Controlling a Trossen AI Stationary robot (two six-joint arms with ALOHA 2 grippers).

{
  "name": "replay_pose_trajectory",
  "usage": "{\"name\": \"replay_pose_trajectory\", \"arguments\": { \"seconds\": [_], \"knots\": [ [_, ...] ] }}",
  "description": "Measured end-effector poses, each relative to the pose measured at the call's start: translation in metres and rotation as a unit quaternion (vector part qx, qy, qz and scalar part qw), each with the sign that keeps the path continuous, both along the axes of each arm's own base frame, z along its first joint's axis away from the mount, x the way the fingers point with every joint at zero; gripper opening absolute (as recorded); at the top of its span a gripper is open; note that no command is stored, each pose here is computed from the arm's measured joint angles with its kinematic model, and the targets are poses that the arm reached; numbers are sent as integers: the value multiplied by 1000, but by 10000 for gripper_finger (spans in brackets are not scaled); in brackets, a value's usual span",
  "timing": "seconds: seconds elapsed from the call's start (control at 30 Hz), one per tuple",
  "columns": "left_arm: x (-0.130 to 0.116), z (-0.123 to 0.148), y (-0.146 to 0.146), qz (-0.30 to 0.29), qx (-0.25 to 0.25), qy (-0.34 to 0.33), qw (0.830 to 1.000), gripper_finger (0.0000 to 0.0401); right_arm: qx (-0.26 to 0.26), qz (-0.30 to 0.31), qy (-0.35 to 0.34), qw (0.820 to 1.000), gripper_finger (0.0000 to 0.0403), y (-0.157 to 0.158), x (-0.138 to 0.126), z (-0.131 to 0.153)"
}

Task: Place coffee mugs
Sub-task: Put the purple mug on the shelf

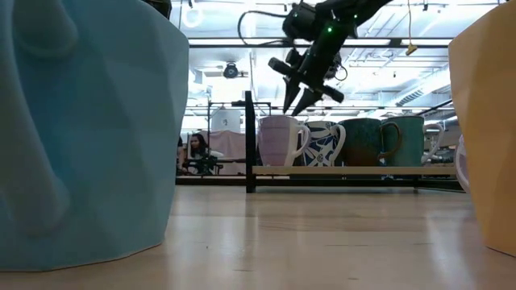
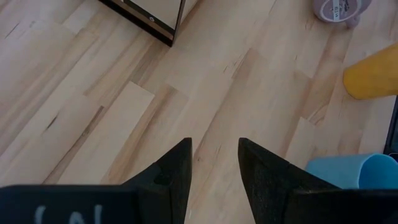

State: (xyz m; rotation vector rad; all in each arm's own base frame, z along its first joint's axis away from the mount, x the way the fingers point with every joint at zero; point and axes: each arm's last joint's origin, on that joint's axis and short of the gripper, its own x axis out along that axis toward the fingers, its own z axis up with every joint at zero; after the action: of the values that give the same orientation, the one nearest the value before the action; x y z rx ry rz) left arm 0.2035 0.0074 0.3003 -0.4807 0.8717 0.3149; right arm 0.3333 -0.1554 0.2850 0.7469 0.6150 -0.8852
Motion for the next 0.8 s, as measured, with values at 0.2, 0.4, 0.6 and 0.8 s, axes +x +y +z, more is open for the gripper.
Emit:
{"name": "replay_pose_trajectory", "arguments": {
  "seconds": [0.2, 0.4, 0.6, 0.8],
  "knots": [
    [0, 0, 0, 0, 0, 0, 1000, 137, -21, 78, -27, 996, 116, 16, 6, 13],
    [0, 0, 0, 2, -2, 0, 1000, 137, -25, 154, -37, 987, 116, 49, 19, 15],
    [0, 0, 0, 3, -3, 0, 1000, 137, -41, 180, -28, 982, 117, 80, 26, 15],
    [0, 0, 0, 3, -3, 0, 1000, 137, -42, 176, -9, 983, 117, 92, 26, 4]
  ]
}}
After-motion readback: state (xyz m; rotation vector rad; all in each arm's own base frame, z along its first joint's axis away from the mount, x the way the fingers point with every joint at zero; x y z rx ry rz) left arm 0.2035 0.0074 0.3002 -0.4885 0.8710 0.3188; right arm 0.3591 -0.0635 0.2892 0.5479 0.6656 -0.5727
